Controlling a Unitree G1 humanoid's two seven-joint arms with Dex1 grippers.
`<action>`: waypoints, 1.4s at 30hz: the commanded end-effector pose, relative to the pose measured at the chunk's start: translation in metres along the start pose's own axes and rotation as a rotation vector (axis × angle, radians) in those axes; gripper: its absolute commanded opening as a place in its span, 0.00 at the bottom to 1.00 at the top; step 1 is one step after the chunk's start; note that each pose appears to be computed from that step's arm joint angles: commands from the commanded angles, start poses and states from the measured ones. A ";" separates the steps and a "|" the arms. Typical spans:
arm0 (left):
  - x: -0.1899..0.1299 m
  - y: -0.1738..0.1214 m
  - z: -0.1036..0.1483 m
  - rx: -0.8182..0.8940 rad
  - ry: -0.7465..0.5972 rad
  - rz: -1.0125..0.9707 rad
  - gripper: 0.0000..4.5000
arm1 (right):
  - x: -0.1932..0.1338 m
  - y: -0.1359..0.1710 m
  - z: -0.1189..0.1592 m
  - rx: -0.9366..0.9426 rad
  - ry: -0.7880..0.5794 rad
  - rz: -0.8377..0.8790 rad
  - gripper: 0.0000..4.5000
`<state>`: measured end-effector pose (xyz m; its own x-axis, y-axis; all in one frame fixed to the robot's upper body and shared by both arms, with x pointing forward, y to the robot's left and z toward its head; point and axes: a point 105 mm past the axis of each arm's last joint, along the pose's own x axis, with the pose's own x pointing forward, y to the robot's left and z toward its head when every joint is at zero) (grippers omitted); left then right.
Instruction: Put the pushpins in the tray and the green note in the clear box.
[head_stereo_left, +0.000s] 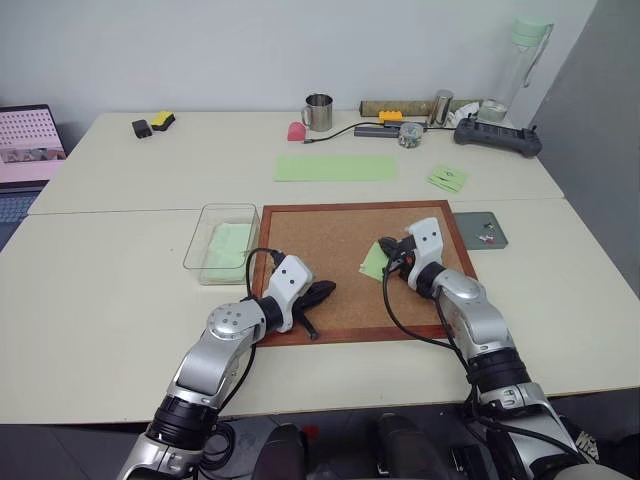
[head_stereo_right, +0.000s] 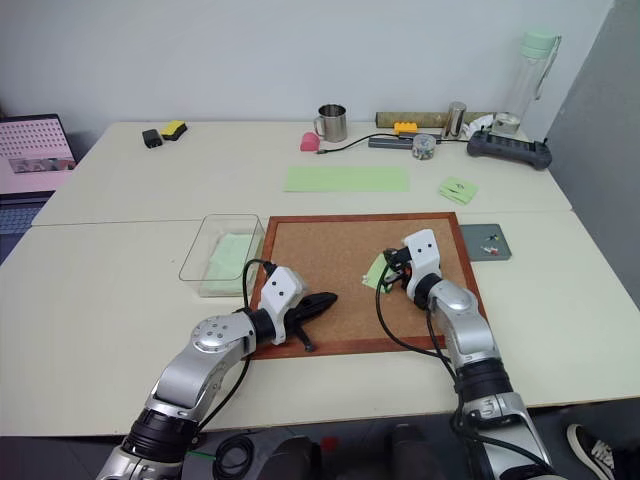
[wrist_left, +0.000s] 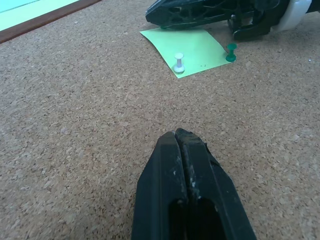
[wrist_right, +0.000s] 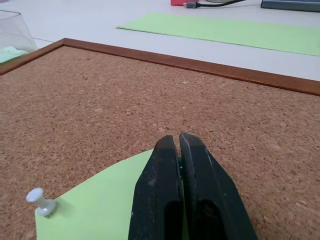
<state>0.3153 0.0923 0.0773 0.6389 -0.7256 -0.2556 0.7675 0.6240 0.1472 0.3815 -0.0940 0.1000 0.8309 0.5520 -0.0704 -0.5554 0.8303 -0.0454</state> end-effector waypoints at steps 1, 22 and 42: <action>-0.002 0.001 -0.020 -0.027 0.073 0.015 0.00 | -0.006 0.012 0.042 -0.027 -0.145 0.063 0.01; -0.001 0.000 -0.020 -0.020 0.075 0.005 0.00 | -0.041 -0.079 0.066 -0.031 -0.188 -0.284 0.01; -0.004 0.007 -0.016 -0.016 0.057 0.041 0.00 | -0.056 -0.166 0.037 0.018 -0.044 -0.533 0.35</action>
<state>0.3171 0.0934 0.0769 0.6422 -0.7242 -0.2512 0.7650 0.6260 0.1513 0.4278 -0.2527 0.1296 0.9949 0.0720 -0.0710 -0.0753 0.9961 -0.0452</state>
